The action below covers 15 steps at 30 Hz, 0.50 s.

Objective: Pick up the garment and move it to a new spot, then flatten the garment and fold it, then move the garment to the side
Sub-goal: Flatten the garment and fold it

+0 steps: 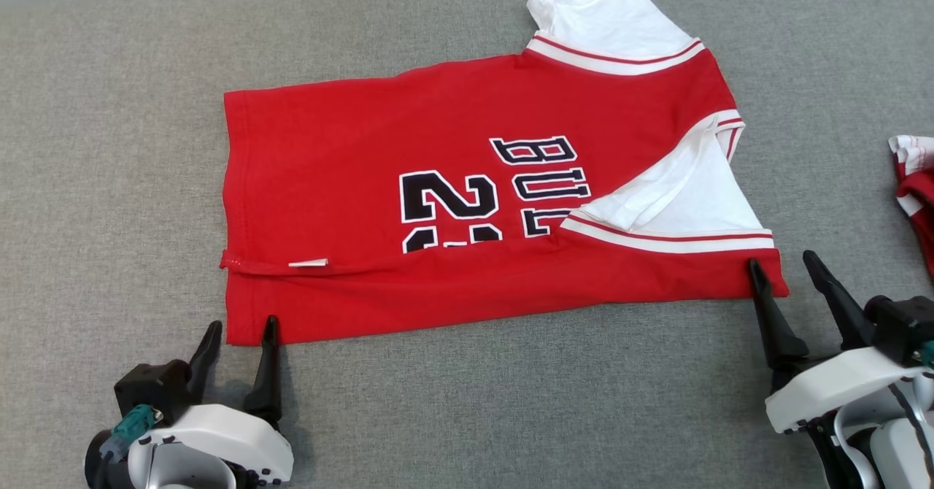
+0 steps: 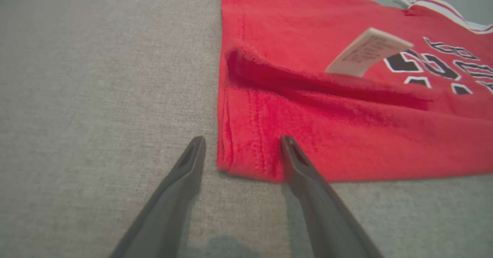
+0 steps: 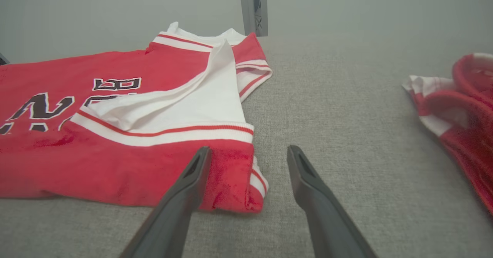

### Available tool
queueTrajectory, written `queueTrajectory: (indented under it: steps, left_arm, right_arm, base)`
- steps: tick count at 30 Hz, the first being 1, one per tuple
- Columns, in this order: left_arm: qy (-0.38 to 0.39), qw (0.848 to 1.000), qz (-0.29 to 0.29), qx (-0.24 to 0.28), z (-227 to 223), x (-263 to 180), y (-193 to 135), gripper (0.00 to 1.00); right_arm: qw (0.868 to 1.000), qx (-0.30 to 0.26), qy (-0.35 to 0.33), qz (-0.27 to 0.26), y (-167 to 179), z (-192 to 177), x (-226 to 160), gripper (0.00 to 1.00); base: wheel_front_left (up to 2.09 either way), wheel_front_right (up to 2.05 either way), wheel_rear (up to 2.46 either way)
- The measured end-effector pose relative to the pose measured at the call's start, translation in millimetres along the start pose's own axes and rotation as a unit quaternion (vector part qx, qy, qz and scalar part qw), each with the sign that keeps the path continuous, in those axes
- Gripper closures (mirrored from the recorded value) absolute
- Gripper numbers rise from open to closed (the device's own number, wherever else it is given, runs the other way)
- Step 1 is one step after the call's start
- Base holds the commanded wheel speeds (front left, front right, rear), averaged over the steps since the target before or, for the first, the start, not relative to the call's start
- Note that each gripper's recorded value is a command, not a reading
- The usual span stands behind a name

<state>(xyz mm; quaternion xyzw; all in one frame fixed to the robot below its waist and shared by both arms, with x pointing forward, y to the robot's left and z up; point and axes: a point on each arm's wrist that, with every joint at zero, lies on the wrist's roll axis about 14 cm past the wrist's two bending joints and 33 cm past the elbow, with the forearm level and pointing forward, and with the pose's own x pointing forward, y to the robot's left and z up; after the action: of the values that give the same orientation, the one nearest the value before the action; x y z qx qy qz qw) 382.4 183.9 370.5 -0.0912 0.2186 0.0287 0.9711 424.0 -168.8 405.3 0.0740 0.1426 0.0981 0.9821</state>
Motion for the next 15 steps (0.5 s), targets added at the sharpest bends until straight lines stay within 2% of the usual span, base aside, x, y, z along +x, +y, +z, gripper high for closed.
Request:
queueTrajectory:
  steps: [5, 6, 8, 9, 10, 11, 12, 15]
  left_arm:
    - [0.037, 0.999, -0.010, -0.034, -15, 4, -1, 0.00]
    - [0.040, 0.999, -0.012, -0.035, -16, 5, -2, 0.13]
    - [0.048, 0.998, -0.019, -0.047, -17, 8, -4, 1.00]
    - [0.051, 0.997, -0.021, -0.050, -18, 8, -4, 1.00]
    - [0.055, 0.997, -0.025, -0.046, -19, 8, -4, 1.00]
    - [0.058, 0.997, -0.030, -0.049, -20, 8, -6, 1.00]
    - [0.060, 0.996, -0.033, -0.056, -20, 8, -8, 1.00]
    - [0.063, 0.996, -0.038, -0.057, -17, 6, -7, 1.00]
  right_arm:
    - [0.999, 0.007, 0.036, 0.005, 2, -21, 8, 0.00]
    - [0.999, 0.007, 0.041, 0.007, 3, -24, 10, 0.00]
    - [0.999, 0.014, 0.050, 0.013, 6, -28, 14, 0.00]
    - [0.998, 0.016, 0.053, 0.014, 7, -30, 15, 0.04]
    - [0.998, 0.020, 0.055, 0.015, 7, -31, 16, 0.52]
    - [0.998, 0.023, 0.056, 0.017, 8, -31, 18, 0.62]
    - [0.998, 0.026, 0.056, 0.018, 8, -31, 19, 1.00]
    - [0.998, 0.041, 0.050, 0.021, 10, -29, 19, 1.00]
  base:
    - [0.00, 0.00, 0.00]
    - [0.00, 0.00, 0.00]
    - [0.00, 0.00, 0.00]
    - [0.00, 0.00, 0.00]
    - [0.00, 0.00, 0.00]
    - [0.00, 0.00, 0.00]
    - [0.00, 0.00, 0.00]
    - [0.00, 0.00, 0.00]
